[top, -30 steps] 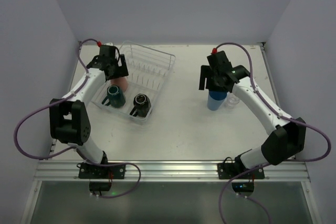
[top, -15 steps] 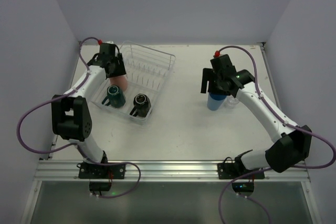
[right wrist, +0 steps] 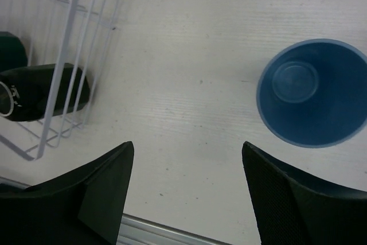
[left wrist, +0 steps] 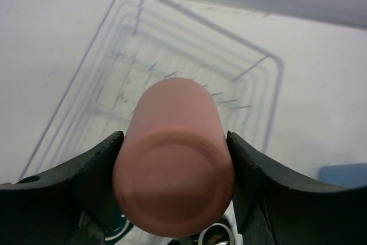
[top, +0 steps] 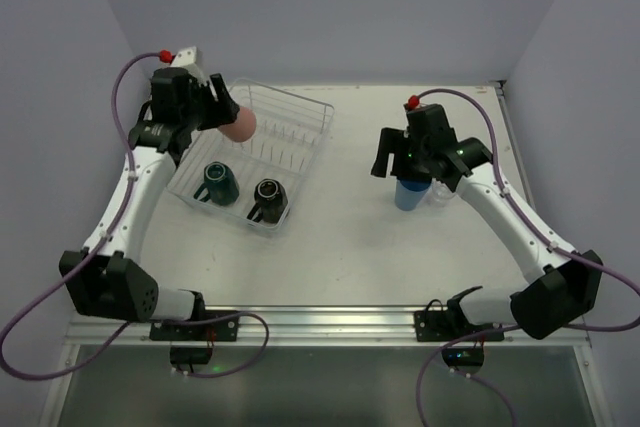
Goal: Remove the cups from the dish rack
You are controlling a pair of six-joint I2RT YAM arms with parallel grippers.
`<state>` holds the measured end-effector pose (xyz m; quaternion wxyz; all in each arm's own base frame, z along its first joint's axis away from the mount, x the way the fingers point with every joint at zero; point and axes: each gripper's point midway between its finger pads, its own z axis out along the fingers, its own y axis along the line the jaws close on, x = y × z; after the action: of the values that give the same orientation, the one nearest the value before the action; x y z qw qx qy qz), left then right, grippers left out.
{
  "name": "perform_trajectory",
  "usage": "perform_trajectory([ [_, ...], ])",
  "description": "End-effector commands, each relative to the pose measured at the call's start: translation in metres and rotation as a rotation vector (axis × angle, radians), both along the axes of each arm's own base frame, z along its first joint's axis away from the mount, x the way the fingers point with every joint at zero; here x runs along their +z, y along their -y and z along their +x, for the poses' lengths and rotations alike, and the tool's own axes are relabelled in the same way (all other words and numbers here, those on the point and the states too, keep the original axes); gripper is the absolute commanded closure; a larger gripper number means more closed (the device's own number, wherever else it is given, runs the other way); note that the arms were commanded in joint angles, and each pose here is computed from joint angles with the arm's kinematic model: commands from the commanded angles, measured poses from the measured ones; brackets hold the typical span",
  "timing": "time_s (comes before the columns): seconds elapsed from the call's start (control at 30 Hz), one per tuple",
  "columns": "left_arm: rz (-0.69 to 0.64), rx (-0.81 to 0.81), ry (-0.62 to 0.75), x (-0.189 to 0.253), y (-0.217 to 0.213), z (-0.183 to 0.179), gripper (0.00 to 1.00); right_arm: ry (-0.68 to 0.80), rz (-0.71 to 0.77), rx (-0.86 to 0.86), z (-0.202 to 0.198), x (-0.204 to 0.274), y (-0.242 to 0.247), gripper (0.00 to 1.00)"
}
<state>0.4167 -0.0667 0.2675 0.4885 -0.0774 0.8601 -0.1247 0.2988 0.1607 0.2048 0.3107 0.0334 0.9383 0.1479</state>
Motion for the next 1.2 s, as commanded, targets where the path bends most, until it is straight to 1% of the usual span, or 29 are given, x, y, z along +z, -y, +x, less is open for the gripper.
perform_trajectory([
  [0.0, -0.216, -0.263, 0.254, 0.087, 0.05, -0.03, 1.0, 0.067, 0.22, 0.105, -0.005, 0.035, -0.038, 0.22],
  [0.07, -0.291, -0.364, 0.302, 0.097, 0.068, -0.045, 1.0, 0.073, 0.287, 0.142, -0.008, 0.043, -0.049, 0.21],
  [0.1, -0.356, -0.461, 0.394, 0.122, 0.082, -0.061, 1.0, 0.077, 0.321, 0.162, -0.009, 0.048, -0.055, 0.21],
  [0.13, -0.39, -0.485, 0.369, 0.106, 0.087, -0.066, 1.0, 0.094, 0.395, 0.203, -0.013, 0.062, -0.066, 0.21],
  [0.17, -0.413, -0.516, 0.395, 0.109, 0.092, -0.071, 1.0, 0.093, 0.427, 0.219, -0.015, 0.063, -0.069, 0.21],
  [0.2, -0.46, -0.578, 0.414, 0.107, 0.1, -0.081, 1.0, 0.124, 0.521, 0.276, -0.021, 0.083, -0.081, 0.21],
  [0.23, -0.484, -0.602, 0.419, 0.105, 0.103, -0.086, 1.0, 0.113, 0.568, 0.301, -0.025, 0.081, -0.085, 0.21],
  [0.27, -0.494, -0.635, 0.47, 0.113, 0.106, -0.09, 1.0, 0.116, 0.623, 0.318, -0.026, 0.086, -0.085, 0.21],
  [0.33, -0.577, -0.703, 0.452, 0.109, 0.115, -0.105, 1.0, 0.138, 0.757, 0.363, -0.028, 0.096, -0.093, 0.21],
  [0.37, -0.596, -0.729, 0.484, 0.104, 0.116, -0.111, 1.0, 0.124, 0.814, 0.415, -0.035, 0.102, -0.094, 0.21],
  [0.4, -0.657, -0.747, 0.454, 0.101, 0.119, -0.118, 1.0, 0.145, 0.87, 0.442, -0.035, 0.113, -0.098, 0.21],
  [0.47, -0.714, -0.774, 0.454, 0.097, 0.123, -0.127, 1.0, 0.133, 0.914, 0.484, -0.036, 0.11, -0.103, 0.22],
  [0.57, -0.741, -0.796, 0.457, 0.093, 0.127, -0.135, 1.0, 0.113, 0.975, 0.53, -0.04, 0.11, -0.108, 0.22],
  [0.6, -0.749, -0.801, 0.455, 0.092, 0.128, -0.137, 1.0, 0.143, 1.024, 0.552, -0.041, 0.123, -0.11, 0.23],
  [0.67, -0.755, -0.807, 0.452, 0.09, 0.13, -0.14, 1.0, 0.134, 1.072, 0.573, -0.045, 0.122, -0.111, 0.24],
  [0.7, -0.76, -0.807, 0.451, 0.09, 0.13, -0.141, 1.0, 0.136, 1.118, 0.604, -0.048, 0.131, -0.113, 0.24],
  [0.8, -0.775, -0.811, 0.445, 0.089, 0.133, -0.143, 1.0, 0.12, 1.171, 0.629, -0.049, 0.135, -0.117, 0.25],
  [1.07, -0.815, -0.835, 0.413, 0.082, 0.149, -0.147, 1.0, 0.125, 1.222, 0.684, -0.047, 0.157, -0.136, 0.28],
  [1.17, -0.833, -0.854, 0.406, 0.082, 0.158, -0.151, 1.0, 0.116, 1.228, 0.704, -0.044, 0.163, -0.147, 0.31],
])
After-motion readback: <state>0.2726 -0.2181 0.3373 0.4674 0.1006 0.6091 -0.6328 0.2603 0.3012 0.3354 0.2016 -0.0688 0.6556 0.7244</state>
